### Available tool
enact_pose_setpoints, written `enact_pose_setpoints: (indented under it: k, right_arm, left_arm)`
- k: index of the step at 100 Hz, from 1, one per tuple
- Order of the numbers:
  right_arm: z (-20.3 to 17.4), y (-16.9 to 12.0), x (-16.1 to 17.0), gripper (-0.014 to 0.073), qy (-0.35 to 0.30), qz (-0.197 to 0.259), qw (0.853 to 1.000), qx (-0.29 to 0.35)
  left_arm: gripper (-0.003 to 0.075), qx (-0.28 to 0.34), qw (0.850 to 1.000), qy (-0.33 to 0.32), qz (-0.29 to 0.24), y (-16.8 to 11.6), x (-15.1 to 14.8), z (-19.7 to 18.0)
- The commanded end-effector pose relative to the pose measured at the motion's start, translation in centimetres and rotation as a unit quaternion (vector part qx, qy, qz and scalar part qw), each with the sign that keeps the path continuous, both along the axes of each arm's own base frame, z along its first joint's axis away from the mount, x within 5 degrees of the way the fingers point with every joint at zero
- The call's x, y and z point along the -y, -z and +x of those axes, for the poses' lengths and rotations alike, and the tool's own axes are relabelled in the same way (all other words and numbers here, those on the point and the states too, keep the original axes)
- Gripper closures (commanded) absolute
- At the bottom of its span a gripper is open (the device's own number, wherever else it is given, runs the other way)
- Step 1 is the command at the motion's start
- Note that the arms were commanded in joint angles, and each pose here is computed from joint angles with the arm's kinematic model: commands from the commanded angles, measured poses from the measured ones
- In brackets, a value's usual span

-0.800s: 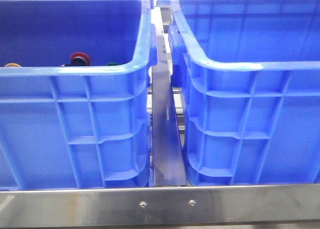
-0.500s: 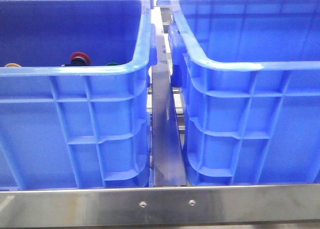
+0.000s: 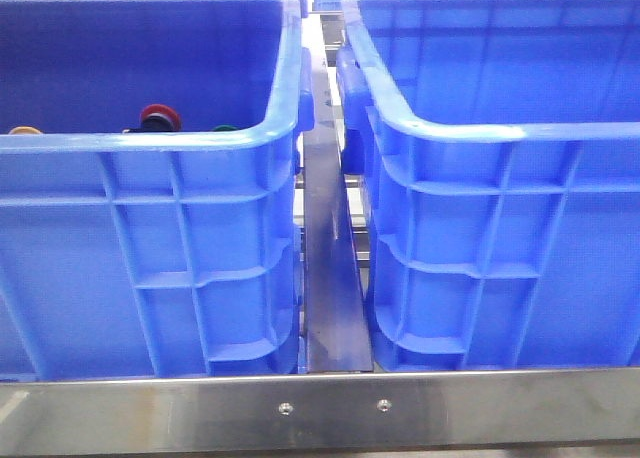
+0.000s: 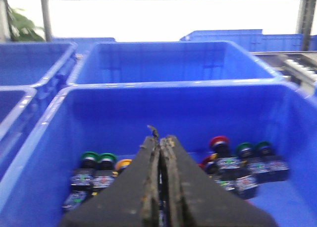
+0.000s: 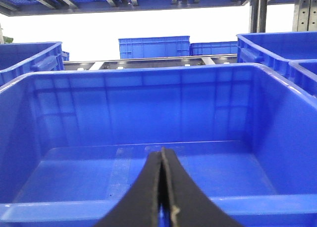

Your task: Pick red and yellow buttons and place in box

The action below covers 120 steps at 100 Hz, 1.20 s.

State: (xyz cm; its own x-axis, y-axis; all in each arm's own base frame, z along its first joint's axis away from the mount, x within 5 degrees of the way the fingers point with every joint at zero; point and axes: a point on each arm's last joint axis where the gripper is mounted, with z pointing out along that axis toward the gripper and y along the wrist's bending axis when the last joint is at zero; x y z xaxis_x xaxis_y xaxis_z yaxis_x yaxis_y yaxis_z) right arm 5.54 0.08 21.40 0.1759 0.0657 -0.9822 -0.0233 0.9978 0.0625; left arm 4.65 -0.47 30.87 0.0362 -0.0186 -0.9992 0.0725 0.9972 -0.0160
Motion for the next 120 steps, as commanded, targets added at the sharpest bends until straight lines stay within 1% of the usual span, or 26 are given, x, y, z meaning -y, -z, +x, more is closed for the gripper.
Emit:
enact_pose_setpoints:
  k: [1,11,16,23,31,50,69,75,80,85,92,97,99,102,107,111,114,120]
  right_arm:
    - [-0.5,-1.3,0.0,0.0662,-0.001,-0.006,0.998,0.061]
    - [-0.5,-1.3,0.0,0.0662,-0.001,-0.006,0.998,0.061]
    - [-0.5,-1.3,0.0,0.0662,-0.001,-0.006,0.998,0.061]
    - [-0.5,-1.3,0.0,0.0662,-0.001,-0.006,0.998,0.061]
    - [-0.5,-1.3,0.0,0.0662,-0.001,-0.006,0.998,0.061]
    - [-0.5,-1.3,0.0,0.0662,-0.001,-0.006,0.998,0.061]
    - [-0.5,-1.3,0.0,0.0662,-0.001,-0.006,0.998,0.061]
    - [-0.5,-1.3,0.0,0.0662,-0.001,-0.006,0.998,0.061]
    - [-0.5,-1.3,0.0,0.0662,-0.001,-0.006,0.998,0.061]
    - [-0.5,-1.3,0.0,0.0662,-0.001,-0.006,0.998,0.061]
    - [-0.5,-1.3,0.0,0.0662,-0.001,-0.006,0.998,0.061]
    - [-0.5,-1.3,0.0,0.0662,-0.001,-0.006,0.998,0.061]
    - [-0.5,-1.3,0.0,0.0662,-0.001,-0.006,0.998,0.061]
    - [-0.5,-1.3,0.0,0.0662,-0.001,-0.006,0.998,0.061]
    - [-0.5,-1.3,0.0,0.0662,-0.001,-0.006,0.998,0.061]
    - [-0.5,-1.3,0.0,0.0662,-0.001,-0.006,0.998,0.061]
    - [-0.5,-1.3,0.0,0.0662,-0.001,-0.006,0.998,0.061]
    - [-0.5,-1.3,0.0,0.0662,-0.001,-0.006,0.998,0.061]
  left_arm:
    - [0.0739,-0.008,0.999,0.013,-0.033,-4.1,0.3,0.6]
    - [0.0739,-0.083,0.996,0.024,-0.014,-6.4,0.5,1.8]
    - [0.0739,-0.125,0.992,0.032,0.004,-7.3,0.7,2.7]
    - [0.0739,-0.164,0.986,0.038,0.013,-8.4,0.8,4.1]
    - [0.0739,-0.185,0.982,0.040,0.014,-9.3,0.9,5.6]
    - [0.0739,-0.226,0.973,0.040,0.013,-9.4,1.1,9.1]
    - [0.0738,-0.263,0.964,0.041,0.013,-8.5,1.1,11.0]
    - [0.0727,-0.273,0.961,0.042,0.013,-8.2,1.2,11.3]
    - [0.0691,-0.282,0.958,0.043,0.014,-7.9,1.2,11.6]
    - [0.0631,-0.291,0.956,0.043,0.013,-7.7,1.2,11.9]
    - [0.0513,-0.300,0.953,0.044,0.013,-7.5,1.2,12.0]
    - [0.0404,-0.304,0.951,0.044,0.013,-7.4,1.2,12.0]
    - [0.0377,-0.305,0.951,0.044,0.010,-7.4,1.2,12.0]
    - [0.0312,-0.307,0.951,0.043,0.009,-7.4,1.2,12.0]
    - [0.0235,-0.308,0.950,0.043,0.009,-7.4,1.2,12.0]
    - [0.0194,-0.308,0.950,0.043,0.009,-7.4,1.2,12.0]
    - [0.0181,-0.308,0.950,0.043,0.009,-7.4,1.2,12.0]
    - [0.0184,-0.308,0.950,0.048,0.000,-7.4,1.4,12.0]
